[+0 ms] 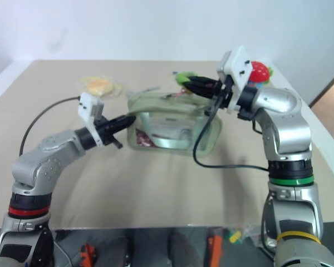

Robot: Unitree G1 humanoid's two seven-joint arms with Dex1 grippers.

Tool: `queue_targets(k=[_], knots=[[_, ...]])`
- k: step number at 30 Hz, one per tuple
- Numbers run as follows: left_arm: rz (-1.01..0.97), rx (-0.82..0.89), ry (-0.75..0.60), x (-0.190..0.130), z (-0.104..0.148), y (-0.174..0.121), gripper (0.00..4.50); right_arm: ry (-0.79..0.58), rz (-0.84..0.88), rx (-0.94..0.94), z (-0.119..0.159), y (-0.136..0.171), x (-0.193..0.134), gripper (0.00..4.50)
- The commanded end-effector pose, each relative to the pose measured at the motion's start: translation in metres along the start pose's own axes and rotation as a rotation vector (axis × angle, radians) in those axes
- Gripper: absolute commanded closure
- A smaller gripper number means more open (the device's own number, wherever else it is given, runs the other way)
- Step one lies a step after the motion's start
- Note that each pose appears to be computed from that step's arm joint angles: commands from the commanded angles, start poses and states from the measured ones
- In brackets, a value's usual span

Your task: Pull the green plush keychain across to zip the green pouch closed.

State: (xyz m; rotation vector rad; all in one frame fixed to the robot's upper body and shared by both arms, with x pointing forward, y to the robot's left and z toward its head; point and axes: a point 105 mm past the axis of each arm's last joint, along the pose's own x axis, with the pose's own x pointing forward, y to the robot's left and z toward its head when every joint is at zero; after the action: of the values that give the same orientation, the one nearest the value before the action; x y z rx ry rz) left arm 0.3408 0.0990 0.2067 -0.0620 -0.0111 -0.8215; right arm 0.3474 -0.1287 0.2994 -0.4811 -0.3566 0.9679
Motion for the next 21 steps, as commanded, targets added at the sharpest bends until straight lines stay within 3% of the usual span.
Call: queue_targets(k=[1,11,21], knots=[[0.006,0.029,-0.047,-0.003,0.011,0.002,4.50,-0.027,-0.053,-0.082,0.019,-0.012,-0.010,4.46],[0.024,0.036,-0.037,-0.010,0.003,0.005,4.50,0.162,-0.149,-0.128,-0.002,-0.040,-0.062,4.46],[0.043,0.050,-0.035,-0.010,0.001,0.002,4.50,0.473,-0.324,-0.092,-0.069,-0.043,-0.101,4.46]])
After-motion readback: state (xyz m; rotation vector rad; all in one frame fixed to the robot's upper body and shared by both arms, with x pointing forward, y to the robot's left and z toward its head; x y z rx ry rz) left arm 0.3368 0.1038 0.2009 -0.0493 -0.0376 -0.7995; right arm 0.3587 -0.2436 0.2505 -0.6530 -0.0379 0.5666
